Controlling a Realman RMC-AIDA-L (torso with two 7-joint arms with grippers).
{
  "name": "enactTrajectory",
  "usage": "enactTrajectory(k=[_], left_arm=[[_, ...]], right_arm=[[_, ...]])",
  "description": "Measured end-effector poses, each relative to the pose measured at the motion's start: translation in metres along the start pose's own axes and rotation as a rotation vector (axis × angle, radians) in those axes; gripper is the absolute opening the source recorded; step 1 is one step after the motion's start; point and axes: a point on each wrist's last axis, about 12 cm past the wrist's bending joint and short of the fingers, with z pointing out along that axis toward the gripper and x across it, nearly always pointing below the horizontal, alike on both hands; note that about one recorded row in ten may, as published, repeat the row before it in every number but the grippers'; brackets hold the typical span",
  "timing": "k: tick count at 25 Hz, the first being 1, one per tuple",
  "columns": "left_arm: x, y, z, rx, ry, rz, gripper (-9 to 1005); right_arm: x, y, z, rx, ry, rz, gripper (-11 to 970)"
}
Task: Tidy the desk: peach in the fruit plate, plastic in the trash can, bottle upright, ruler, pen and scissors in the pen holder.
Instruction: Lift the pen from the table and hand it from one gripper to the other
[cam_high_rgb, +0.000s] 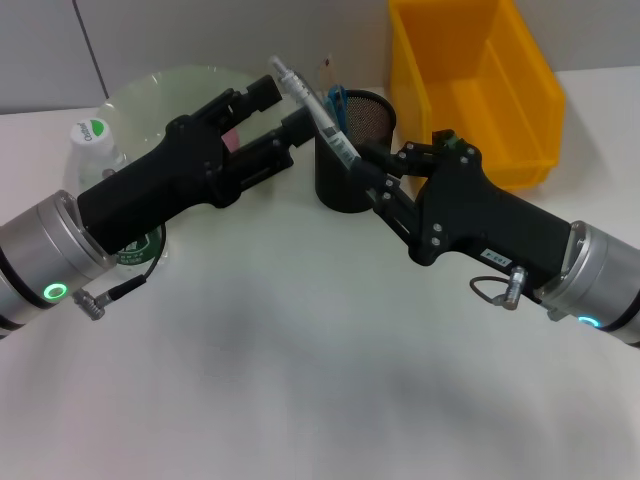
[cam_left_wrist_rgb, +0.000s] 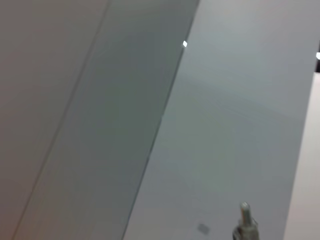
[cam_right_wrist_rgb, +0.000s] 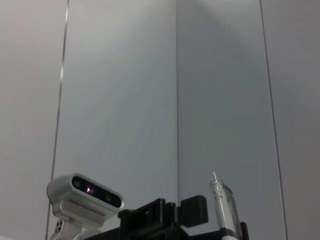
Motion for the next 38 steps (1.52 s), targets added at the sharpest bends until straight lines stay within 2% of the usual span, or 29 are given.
enactTrajectory(k=[14, 30, 38], left_arm=[[0.000, -0.001, 0.003, 0.001, -0.038, -0.030, 662], [0.001, -0.003, 0.011, 0.023, -0.034, -0.045, 658], [0.001, -0.002, 0.011, 0.021, -0.028, -0.045, 571]], right_arm=[[0.010, 0.010, 0.005, 0.081, -0.017, -0.085, 126], [0.011, 0.013, 0.008, 0.098, -0.021, -0.090, 126], [0.012, 0.013, 0.008, 0.096, -0.020, -0.089, 125]])
